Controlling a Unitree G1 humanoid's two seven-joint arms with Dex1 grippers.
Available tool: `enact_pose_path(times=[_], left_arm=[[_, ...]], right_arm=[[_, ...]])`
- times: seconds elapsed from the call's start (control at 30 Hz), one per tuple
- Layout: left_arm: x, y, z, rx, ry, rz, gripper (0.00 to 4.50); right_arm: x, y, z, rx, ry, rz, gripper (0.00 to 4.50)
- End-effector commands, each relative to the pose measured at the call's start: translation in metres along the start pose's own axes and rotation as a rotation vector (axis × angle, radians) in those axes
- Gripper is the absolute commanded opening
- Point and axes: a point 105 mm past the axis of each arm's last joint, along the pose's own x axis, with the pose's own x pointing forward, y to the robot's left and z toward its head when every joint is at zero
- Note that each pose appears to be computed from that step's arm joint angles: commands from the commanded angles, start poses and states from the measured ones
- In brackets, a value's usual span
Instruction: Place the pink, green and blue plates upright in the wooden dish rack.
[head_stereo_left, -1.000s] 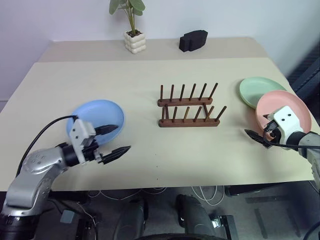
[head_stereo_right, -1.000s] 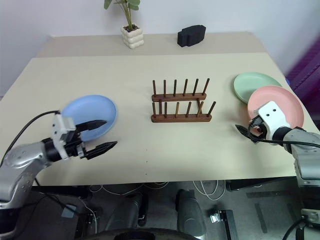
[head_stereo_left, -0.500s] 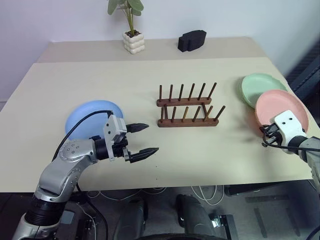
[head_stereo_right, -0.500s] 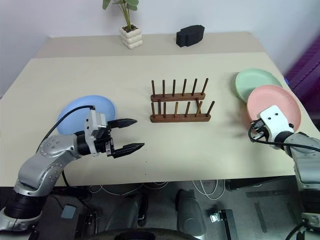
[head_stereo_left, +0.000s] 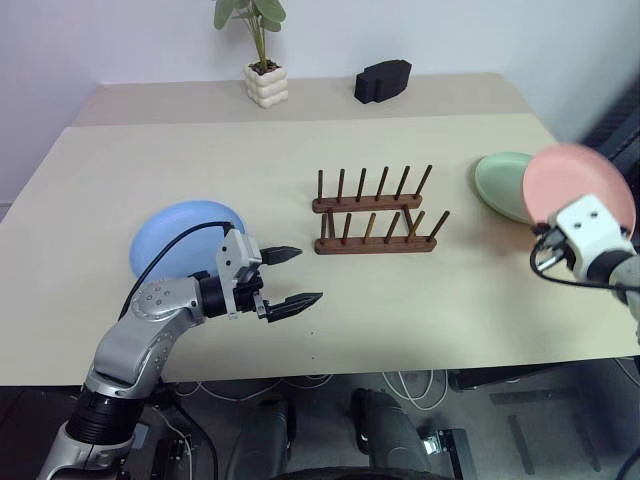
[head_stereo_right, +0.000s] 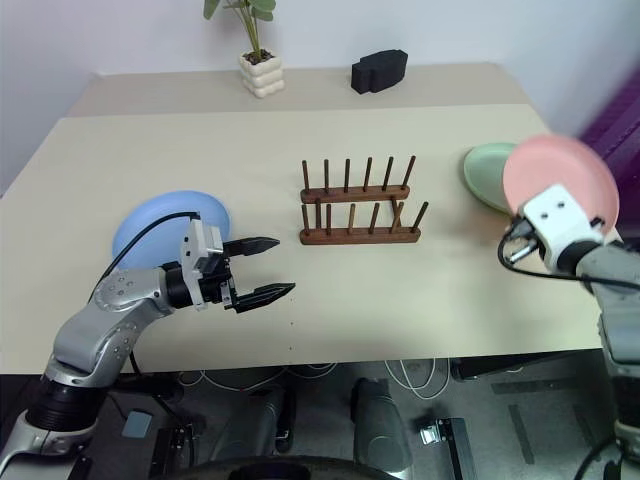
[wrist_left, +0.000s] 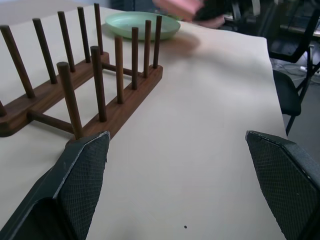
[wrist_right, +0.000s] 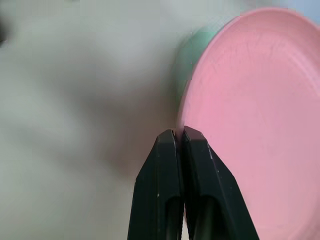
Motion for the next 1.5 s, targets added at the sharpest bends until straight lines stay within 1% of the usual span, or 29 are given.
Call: enact_pose_path(times=[0.03,0.1,0.2,0.3,0.37,0.43,0.5,0.7,0.97,1.23,1.5], left_arm=[[0.001,0.004,0.006,0.059,-0.019,0.023,4.50],[0.004,0.004,0.005,0.068,-0.019,0.033,4.50],[0.009,0.003,0.005,0.073,-0.038,0.056,4.50],[0.013,-0.003,0.007,0.072,-0.061,0.063,4.50],[0.014,-0.005,0.009,0.059,-0.082,0.076,4.50],[0.015,-0.005,0.009,0.051,-0.083,0.090,4.50],[0.016,-0.005,0.007,0.050,-0.078,0.096,4.50],[0.016,-0.007,0.009,0.039,-0.094,0.100,4.50],[0.016,-0.009,0.010,0.041,-0.101,0.082,4.50],[0.015,-0.009,0.009,0.040,-0.099,0.078,4.50],[0.015,-0.009,0.008,0.036,-0.101,0.081,4.50]], right_arm=[[-0.006,-0.012,0.078,-0.068,-0.306,-0.011,0.03],[-0.006,-0.002,0.106,-0.034,-0.436,0.051,0.03],[-0.008,0.018,0.142,0.092,-0.603,0.182,0.03],[-0.010,0.035,0.157,0.201,-0.691,0.297,0.03],[-0.012,0.043,0.163,0.317,-0.729,0.381,0.03],[-0.014,0.049,0.165,0.429,-0.748,0.463,0.03],[-0.015,0.054,0.163,0.503,-0.753,0.522,0.03],[-0.023,0.050,0.165,0.700,-0.802,0.608,0.03],[-0.024,0.048,0.158,0.816,-0.794,0.636,0.03],[-0.017,0.051,0.145,0.858,-0.744,0.659,0.03],[-0.012,0.040,0.134,0.942,-0.739,0.665,0.03]])
